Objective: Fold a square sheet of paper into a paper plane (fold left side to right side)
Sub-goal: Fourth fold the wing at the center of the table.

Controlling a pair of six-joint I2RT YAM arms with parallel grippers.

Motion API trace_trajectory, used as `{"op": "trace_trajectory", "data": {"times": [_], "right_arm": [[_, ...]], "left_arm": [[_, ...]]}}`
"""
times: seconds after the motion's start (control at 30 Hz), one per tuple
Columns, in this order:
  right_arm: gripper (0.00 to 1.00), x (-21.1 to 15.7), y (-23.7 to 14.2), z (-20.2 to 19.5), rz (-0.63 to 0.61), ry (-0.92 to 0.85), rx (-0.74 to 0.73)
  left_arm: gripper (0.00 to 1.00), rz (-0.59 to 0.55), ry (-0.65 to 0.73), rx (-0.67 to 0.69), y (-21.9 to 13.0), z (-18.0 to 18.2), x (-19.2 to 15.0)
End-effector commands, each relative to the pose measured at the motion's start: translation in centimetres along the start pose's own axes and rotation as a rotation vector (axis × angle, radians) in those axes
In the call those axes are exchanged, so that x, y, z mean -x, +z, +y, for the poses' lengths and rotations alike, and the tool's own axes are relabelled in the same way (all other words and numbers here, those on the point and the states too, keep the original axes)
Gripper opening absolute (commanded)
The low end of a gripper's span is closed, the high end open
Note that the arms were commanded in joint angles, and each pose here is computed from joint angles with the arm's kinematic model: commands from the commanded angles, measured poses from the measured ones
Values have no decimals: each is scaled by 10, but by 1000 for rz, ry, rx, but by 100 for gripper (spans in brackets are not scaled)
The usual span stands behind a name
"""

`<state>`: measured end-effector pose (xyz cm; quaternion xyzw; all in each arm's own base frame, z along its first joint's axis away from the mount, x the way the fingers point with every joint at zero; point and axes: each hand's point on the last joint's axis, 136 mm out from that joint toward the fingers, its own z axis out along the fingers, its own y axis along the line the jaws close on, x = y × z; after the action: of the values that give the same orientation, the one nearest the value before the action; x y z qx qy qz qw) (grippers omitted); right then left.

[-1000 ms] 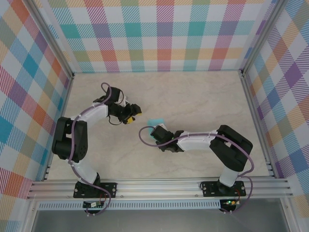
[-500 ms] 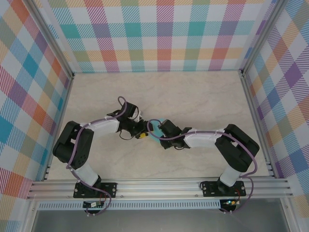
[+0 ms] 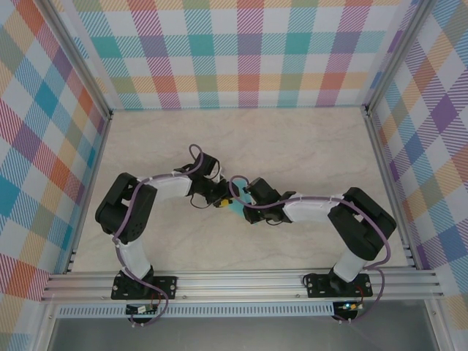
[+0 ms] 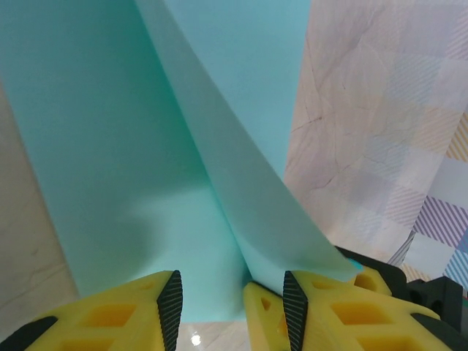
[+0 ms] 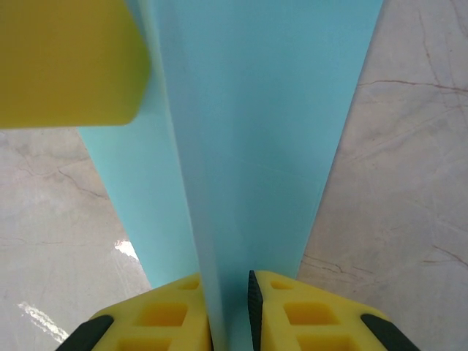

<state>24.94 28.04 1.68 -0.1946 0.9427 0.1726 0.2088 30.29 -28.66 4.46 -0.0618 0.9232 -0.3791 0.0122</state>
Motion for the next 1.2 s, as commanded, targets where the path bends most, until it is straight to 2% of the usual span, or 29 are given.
{"op": "trace_trajectory", "data": {"times": [0.0,0.43,0.8,1.17], "right_arm": [[20,-26,7,-5,89,30,17],[22,-30,9,-6,105,37,29],[26,-23,3,-2,89,39,49],[40,-11,-18,6,45,67,118]], "left_arm": [[43,5,18,-19,7,-12,3],[43,40,-9,47,30,12,-4],[43,45,-4,83,30,20,-6],[43,55,5,117,30,28,-9]]}}
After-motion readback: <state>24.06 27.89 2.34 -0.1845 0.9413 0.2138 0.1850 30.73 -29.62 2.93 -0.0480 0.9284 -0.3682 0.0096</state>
